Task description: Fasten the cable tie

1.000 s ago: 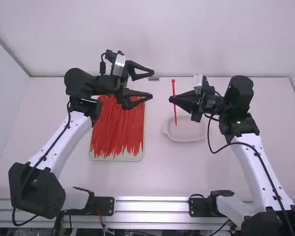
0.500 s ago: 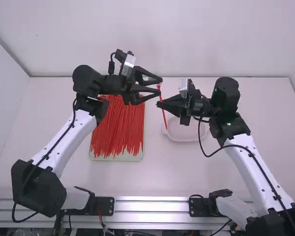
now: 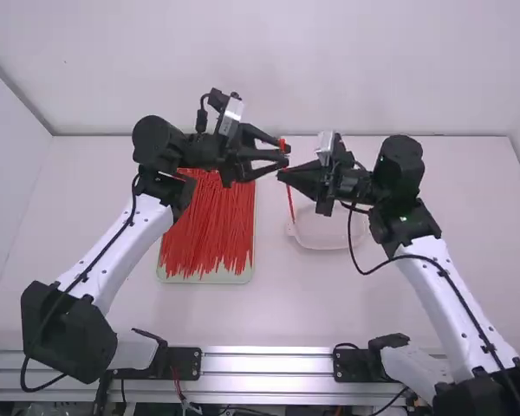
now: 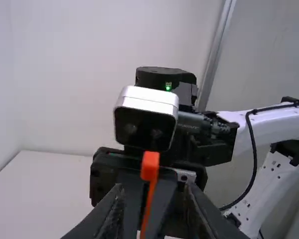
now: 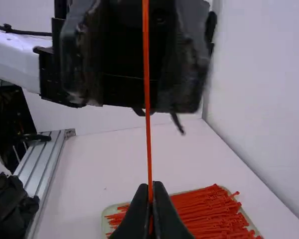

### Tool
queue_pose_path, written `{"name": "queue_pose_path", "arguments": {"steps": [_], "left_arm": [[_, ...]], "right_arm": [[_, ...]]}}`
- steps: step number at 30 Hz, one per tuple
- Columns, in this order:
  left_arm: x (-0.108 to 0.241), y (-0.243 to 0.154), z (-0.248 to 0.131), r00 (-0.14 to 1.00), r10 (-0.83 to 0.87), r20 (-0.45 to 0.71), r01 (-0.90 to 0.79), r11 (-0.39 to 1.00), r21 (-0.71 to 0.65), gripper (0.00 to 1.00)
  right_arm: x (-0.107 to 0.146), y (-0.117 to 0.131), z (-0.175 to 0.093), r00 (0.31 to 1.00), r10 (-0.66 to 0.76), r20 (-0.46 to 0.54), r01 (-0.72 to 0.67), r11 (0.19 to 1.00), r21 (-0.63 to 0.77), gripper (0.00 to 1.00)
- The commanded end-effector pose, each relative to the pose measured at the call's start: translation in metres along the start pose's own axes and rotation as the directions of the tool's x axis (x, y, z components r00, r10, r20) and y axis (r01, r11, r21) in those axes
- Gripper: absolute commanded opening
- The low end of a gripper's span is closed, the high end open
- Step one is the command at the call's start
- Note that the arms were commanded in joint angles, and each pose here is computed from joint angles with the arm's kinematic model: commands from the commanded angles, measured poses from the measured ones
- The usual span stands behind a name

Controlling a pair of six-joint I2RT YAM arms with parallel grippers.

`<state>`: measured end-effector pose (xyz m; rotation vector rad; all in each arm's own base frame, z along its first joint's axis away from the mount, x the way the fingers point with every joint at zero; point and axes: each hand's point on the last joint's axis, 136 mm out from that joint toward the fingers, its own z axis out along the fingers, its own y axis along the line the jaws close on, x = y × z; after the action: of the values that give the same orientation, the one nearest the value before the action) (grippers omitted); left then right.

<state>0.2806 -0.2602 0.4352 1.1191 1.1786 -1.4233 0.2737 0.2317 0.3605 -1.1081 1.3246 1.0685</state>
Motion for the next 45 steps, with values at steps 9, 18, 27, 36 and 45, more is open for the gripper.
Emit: {"name": "queue_pose_path", "arguments": {"steps": [9, 18, 27, 36, 45], "left_arm": [[-0.020, 0.007, 0.001, 0.998, 0.021, 0.057, -0.018, 0.998, -0.058, 0.19], [-0.022, 0.010, -0.003, 0.998, 0.032, 0.061, -0.027, 0.997, -0.071, 0.02], [-0.013, 0.049, -0.018, 0.995, -0.046, 0.085, 0.065, 0.969, -0.239, 0.02], [0.011, 0.105, -0.067, 0.972, -0.197, 0.129, 0.233, 0.870, -0.434, 0.02], [0.064, 0.149, -0.080, 0.892, -0.417, 0.175, 0.450, 0.771, -0.450, 0.02]], "right_arm": [[-0.016, 0.004, -0.001, 0.999, -0.029, 0.018, 0.029, 1.000, 0.003, 0.00], [-0.015, -0.002, -0.006, 0.999, -0.029, 0.018, 0.028, 0.999, 0.025, 0.00], [-0.014, -0.003, -0.005, 0.999, 0.036, 0.015, -0.036, 0.999, 0.032, 0.98], [0.006, -0.015, -0.021, 0.999, 0.037, -0.038, -0.034, 0.996, 0.078, 0.98], [0.042, -0.021, -0.023, 0.981, -0.086, -0.176, 0.109, 0.986, 0.126, 0.98]]}}
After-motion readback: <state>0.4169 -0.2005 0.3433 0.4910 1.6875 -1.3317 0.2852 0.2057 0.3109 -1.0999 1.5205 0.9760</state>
